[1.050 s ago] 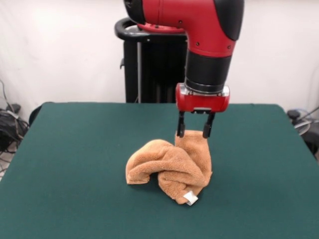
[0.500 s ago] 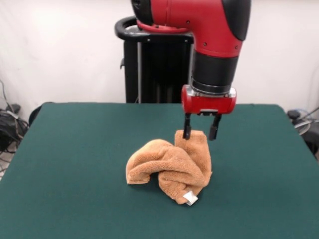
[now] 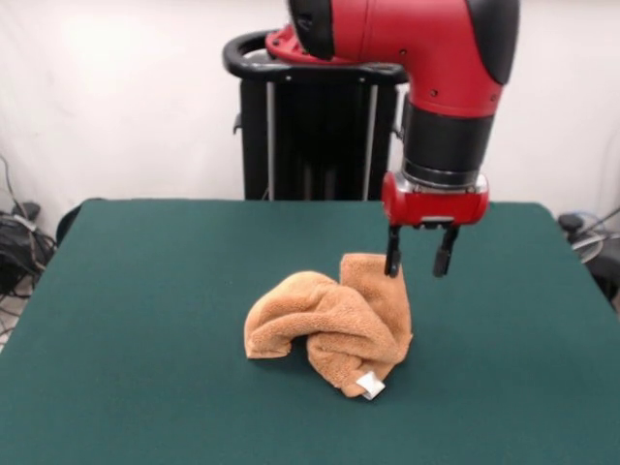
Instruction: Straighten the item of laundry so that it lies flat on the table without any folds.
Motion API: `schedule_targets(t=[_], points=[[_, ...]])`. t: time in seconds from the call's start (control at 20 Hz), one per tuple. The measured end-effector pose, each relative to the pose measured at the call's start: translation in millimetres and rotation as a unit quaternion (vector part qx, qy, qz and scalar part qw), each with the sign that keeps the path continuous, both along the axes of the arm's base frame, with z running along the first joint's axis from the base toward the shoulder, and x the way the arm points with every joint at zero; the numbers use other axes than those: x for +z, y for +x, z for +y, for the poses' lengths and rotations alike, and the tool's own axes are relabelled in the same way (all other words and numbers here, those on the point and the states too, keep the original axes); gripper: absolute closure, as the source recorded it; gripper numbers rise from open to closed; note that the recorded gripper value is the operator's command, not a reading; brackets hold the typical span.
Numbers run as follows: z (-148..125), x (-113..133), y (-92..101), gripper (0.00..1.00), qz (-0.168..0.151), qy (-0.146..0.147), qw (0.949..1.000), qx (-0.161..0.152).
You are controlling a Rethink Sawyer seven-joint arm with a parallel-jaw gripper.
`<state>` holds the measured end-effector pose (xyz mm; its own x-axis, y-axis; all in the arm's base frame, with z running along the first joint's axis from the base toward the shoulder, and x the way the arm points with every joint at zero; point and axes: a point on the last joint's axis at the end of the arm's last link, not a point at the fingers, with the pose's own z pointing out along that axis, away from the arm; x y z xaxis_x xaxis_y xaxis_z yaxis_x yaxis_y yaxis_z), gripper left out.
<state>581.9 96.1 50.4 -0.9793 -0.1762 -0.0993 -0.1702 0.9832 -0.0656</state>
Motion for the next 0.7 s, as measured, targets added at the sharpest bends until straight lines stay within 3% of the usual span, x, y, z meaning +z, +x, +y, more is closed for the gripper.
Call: schedule_targets(t=[0.3,0.7], points=[[-9,-8,5.7,0.00,-0.047,0.001,0.9989,-0.005],[-12,-13,-8.4,0.00,-0.040,0.003,0.9991,-0.010]])
